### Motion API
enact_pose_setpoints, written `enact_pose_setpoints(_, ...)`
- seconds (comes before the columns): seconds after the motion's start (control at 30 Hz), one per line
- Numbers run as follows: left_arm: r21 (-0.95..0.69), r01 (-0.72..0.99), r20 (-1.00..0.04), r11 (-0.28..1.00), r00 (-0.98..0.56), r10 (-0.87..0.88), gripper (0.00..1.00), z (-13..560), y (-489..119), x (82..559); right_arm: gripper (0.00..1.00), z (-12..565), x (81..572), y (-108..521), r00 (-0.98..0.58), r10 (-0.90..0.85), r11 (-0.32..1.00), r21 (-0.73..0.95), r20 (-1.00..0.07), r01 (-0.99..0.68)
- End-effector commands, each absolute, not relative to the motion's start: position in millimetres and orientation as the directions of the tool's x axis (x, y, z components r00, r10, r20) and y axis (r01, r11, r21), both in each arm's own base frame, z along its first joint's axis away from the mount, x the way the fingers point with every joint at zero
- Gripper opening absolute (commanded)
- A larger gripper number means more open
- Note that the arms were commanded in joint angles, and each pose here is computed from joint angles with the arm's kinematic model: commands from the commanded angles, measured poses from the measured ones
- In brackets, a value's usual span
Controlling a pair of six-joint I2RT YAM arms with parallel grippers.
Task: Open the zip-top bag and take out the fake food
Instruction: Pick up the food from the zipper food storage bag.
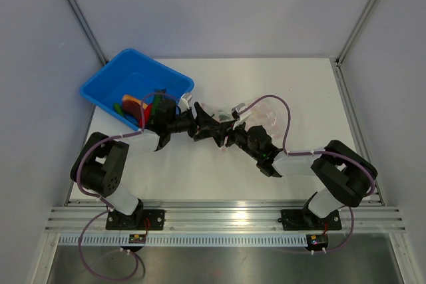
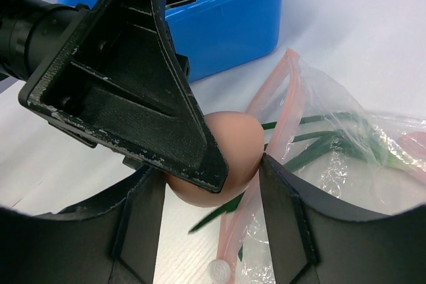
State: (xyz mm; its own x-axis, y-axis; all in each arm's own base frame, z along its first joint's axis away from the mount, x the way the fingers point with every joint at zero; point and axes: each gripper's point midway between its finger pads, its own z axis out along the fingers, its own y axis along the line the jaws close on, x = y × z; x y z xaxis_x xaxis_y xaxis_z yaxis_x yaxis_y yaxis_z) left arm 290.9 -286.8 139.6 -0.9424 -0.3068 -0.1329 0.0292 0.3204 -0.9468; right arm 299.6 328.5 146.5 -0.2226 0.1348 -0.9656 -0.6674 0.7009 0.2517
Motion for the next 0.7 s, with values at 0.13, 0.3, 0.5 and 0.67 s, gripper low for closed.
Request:
enact_pose_setpoints(0.13,-0.948,0.096,-0.187,0.305,-0.941,-0.283,0.81,157,-287,293,0.38,175,306,336,-0.173,0.188,0.692,0.255,-0.967,-0.676)
enact_pose_setpoints(0.3,-0.957,0.121,-0.209,0.264,-0.918,-0.338,0.83,175,-265,301,0.37,174,306,331,-0.173,0.185,0.710,0.253,-0.967,-0.657)
enact_pose_setpoints(0.5,-0.946,0.194,-0.292,0.259,-0.858,-0.422,0.88,201,-244,300,0.38,177,308,325,-0.166,0.181,0.727,0.246,-0.969,-0.641)
enact_pose_setpoints(0.67,-0.889,0.299,-0.438,0.347,-0.775,-0.456,0.91,232,-229,291,0.37,200,313,334,-0.155,0.211,0.713,0.261,-0.965,-0.651)
